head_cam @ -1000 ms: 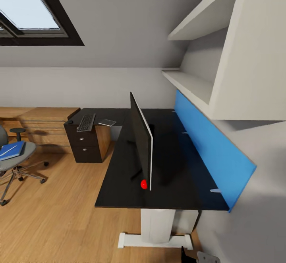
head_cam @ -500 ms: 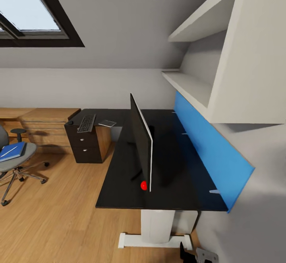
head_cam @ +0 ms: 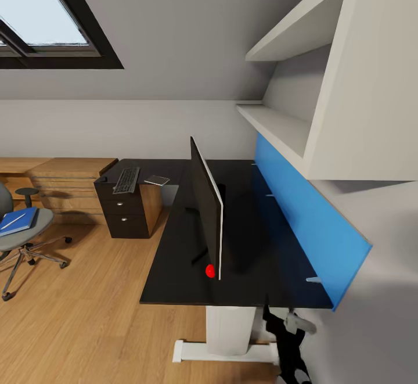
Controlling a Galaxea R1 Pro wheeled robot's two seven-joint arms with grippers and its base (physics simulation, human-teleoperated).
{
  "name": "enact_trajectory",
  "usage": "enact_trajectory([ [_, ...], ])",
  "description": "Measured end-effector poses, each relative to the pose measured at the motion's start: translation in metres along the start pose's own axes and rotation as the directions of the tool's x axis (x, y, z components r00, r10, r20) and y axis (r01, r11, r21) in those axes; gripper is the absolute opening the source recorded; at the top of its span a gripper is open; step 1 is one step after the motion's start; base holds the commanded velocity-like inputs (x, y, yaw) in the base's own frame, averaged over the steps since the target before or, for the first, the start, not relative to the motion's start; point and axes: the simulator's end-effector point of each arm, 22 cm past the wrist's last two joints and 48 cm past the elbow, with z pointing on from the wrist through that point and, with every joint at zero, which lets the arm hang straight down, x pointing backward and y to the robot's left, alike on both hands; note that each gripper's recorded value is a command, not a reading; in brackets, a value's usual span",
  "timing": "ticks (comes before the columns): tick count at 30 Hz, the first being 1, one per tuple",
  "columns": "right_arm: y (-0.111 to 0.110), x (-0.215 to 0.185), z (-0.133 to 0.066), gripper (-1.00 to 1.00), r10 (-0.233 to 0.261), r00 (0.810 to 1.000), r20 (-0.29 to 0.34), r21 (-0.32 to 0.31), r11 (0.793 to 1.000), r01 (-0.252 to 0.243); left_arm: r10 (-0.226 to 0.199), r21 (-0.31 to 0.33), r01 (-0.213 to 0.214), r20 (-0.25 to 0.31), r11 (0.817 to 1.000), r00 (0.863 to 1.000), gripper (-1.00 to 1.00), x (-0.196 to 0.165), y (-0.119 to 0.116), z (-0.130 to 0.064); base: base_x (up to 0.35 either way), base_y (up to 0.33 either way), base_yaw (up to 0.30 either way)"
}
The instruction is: In the bedroom, organize the workspace by keeping the computer under the desk, ensuring the monitor is on the desk, placing the keyboard on the desk next to the monitor, placing the mouse on the desk next to the keyboard, moving the folder from the swivel chair onto the desk next to the mouse, stacking the notebook on top of the folder with the pen on top of the notebook, and positioning the swivel chair next to the desk.
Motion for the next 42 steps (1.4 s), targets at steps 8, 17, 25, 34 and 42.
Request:
enact_trajectory([
  [8,0.024,-0.061,0.021,1.0,0.019,1.0,-0.021,-0.008,1.0,-0.019,0.0,-0.001,0.0,0.01,1.0,1.0,1.0,-0.002,0.001,0.0,0.001,0.0,0.0],
  [17,0.064,-0.102,0.035,1.0,-0.056,0.991,-0.12,-0.069,0.996,0.048,-0.001,-0.003,0.001,0.012,1.0,1.0,1.0,-0.003,0.002,0.0,0.167,0.0,0.0],
  [25,0.078,-0.11,0.037,1.0,-0.074,0.988,-0.136,-0.095,0.994,0.062,-0.001,-0.004,0.001,0.011,1.0,1.0,1.0,-0.002,0.001,0.0,0.302,0.0,0.0],
  [34,0.081,-0.113,0.037,1.0,-0.066,0.99,-0.123,-0.097,0.994,0.055,0.0,-0.003,0.0,0.009,1.0,1.0,1.0,-0.001,0.001,0.0,0.24,0.0,0.006],
  [42,0.087,-0.109,0.034,1.0,-0.074,0.989,-0.129,-0.108,0.992,0.06,0.0,-0.004,0.0,0.006,1.0,1.0,1.0,0.001,0.001,0.0,0.017,0.0,0.197],
])
